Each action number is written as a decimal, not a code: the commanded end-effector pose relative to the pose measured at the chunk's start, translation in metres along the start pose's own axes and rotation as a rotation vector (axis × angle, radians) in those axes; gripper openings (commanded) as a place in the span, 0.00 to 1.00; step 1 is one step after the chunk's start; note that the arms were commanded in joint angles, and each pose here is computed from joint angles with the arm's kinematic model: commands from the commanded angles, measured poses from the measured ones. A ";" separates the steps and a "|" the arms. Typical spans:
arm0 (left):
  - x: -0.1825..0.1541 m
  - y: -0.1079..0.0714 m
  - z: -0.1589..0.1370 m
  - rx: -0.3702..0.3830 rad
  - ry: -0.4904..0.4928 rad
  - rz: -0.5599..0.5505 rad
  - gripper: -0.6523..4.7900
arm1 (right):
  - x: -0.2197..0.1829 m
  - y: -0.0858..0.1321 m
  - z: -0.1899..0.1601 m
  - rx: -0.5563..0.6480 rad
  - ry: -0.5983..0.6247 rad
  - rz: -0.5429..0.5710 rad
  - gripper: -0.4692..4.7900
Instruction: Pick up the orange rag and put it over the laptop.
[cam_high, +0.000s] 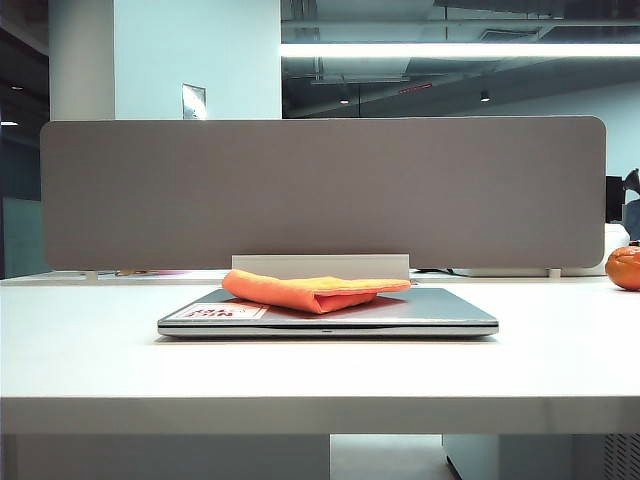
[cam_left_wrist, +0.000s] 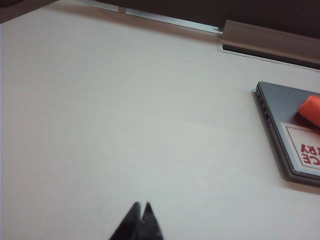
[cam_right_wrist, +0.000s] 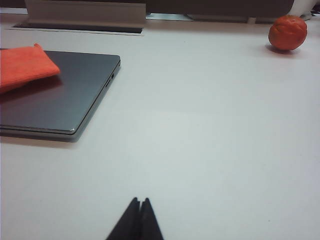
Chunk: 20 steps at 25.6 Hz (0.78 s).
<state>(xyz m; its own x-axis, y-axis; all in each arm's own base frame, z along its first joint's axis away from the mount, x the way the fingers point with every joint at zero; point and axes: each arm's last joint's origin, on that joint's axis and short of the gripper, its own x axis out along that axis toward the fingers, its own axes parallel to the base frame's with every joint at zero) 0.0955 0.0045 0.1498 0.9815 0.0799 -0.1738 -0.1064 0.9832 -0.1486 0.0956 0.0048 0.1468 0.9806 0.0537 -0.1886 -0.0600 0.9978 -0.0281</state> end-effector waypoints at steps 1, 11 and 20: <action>0.001 0.001 -0.002 0.046 0.015 0.009 0.11 | 0.000 0.000 0.000 0.002 -0.007 -0.004 0.08; 0.000 -0.007 -0.004 0.164 0.029 -0.094 0.11 | 0.000 0.000 0.000 0.002 -0.007 -0.004 0.08; 0.000 -0.008 -0.003 0.159 0.023 -0.099 0.11 | 0.000 0.000 0.000 0.002 -0.007 -0.004 0.08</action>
<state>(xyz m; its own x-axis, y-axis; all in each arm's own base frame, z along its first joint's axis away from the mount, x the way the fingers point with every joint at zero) 0.0959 -0.0034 0.1494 0.9839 -0.0172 -0.1781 0.0152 0.9998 -0.0129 0.0956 0.0047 0.1467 0.9805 0.0537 -0.1890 -0.0600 0.9978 -0.0281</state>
